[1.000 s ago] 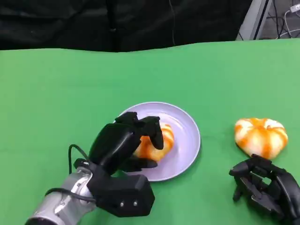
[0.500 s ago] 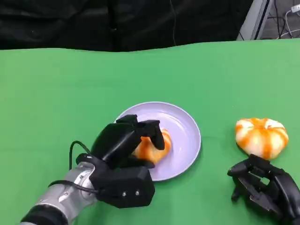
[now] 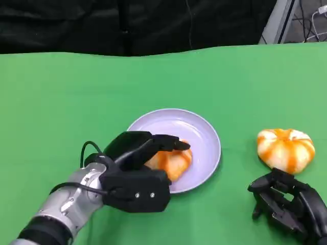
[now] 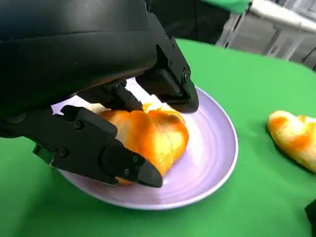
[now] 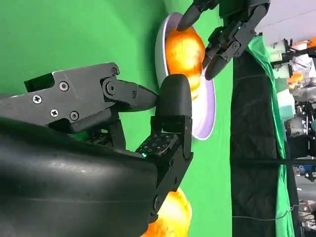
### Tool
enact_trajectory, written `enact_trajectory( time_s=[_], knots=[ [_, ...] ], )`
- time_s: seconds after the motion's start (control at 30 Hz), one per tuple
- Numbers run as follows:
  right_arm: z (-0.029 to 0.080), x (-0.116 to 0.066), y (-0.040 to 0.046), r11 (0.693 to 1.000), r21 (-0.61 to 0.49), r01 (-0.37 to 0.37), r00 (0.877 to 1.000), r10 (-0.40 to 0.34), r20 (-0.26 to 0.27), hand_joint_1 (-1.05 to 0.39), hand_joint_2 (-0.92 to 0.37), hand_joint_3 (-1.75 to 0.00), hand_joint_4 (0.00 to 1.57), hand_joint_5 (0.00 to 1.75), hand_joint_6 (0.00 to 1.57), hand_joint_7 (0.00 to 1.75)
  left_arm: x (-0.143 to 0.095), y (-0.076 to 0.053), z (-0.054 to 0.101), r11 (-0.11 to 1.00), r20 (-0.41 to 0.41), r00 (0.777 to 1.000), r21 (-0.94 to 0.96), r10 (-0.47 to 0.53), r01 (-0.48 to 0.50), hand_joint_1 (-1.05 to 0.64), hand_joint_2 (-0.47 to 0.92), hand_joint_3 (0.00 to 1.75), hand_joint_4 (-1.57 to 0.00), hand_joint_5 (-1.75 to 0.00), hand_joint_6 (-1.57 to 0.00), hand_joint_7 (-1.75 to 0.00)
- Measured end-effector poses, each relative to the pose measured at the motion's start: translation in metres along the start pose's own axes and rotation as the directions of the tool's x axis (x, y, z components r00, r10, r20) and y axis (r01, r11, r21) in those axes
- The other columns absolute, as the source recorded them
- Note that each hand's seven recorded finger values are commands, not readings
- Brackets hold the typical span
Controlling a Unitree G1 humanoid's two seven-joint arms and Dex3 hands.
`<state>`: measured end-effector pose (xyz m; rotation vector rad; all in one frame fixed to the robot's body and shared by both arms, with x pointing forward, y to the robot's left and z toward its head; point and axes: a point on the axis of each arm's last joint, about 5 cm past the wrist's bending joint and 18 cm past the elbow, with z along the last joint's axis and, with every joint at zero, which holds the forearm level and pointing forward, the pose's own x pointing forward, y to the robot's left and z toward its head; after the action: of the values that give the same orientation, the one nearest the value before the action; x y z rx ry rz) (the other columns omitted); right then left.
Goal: Grasp the bread from the table and place it into the plate.
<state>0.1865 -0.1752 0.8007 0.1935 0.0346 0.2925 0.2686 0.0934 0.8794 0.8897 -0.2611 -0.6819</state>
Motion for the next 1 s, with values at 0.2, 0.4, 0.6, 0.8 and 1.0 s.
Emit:
enact_trajectory(
  time_s=[0.2, 0.4, 0.6, 0.8, 1.0],
  knots=[
    [0.0, 0.0, 0.0002, 1.0, -0.002, 0.002, 1.0, -0.002, -0.001, -0.24, -0.92, -0.48, 0.63, 1.72, 0.74, 1.1, -0.005, 0.008, 0.001, 0.999, -0.024, 0.999, -0.045, -0.032, 0.031, -0.75, 0.92, 0.52, -0.35, 0.0, -0.27, 0.0],
    [0.0, 0.0, 0.0002, 1.0, -0.002, 0.001, 1.0, -0.001, -0.001, -0.23, -0.92, -0.49, 0.63, 1.72, 0.74, 1.09, -0.012, 0.016, 0.001, 0.989, -0.021, 1.0, -0.15, 0.003, -0.006, -0.85, 0.92, 0.68, -0.32, -0.01, -0.27, -0.01],
    [0.0, 0.0, 0.0001, 1.0, -0.001, 0.0, 1.0, 0.0, 0.0, -0.25, -0.92, -0.48, 0.63, 1.72, 0.74, 1.09, -0.031, 0.024, 0.001, 0.883, 0.005, 0.987, -0.448, 0.161, -0.142, -0.81, 0.92, 0.66, -0.37, -0.03, -0.32, -0.02],
    [0.0, 0.001, 0.0004, 1.0, 0.0, -0.003, 1.0, 0.003, -0.001, -0.25, -0.92, -0.48, 0.63, 1.73, 0.74, 1.09, -0.045, 0.026, 0.005, 0.702, 0.01, 0.953, -0.679, 0.304, -0.217, -0.73, 0.92, 0.54, -0.47, -0.04, -0.39, -0.03],
    [0.0, 0.001, 0.0003, 1.0, 0.002, -0.004, 1.0, 0.004, -0.002, -0.24, -0.92, -0.48, 0.61, 1.72, 0.74, 1.08, -0.072, 0.028, 0.002, 0.432, -0.05, 0.871, -0.853, 0.489, -0.292, -0.79, 0.92, 0.45, -0.6, -0.05, -0.49, -0.03]
  ],
)
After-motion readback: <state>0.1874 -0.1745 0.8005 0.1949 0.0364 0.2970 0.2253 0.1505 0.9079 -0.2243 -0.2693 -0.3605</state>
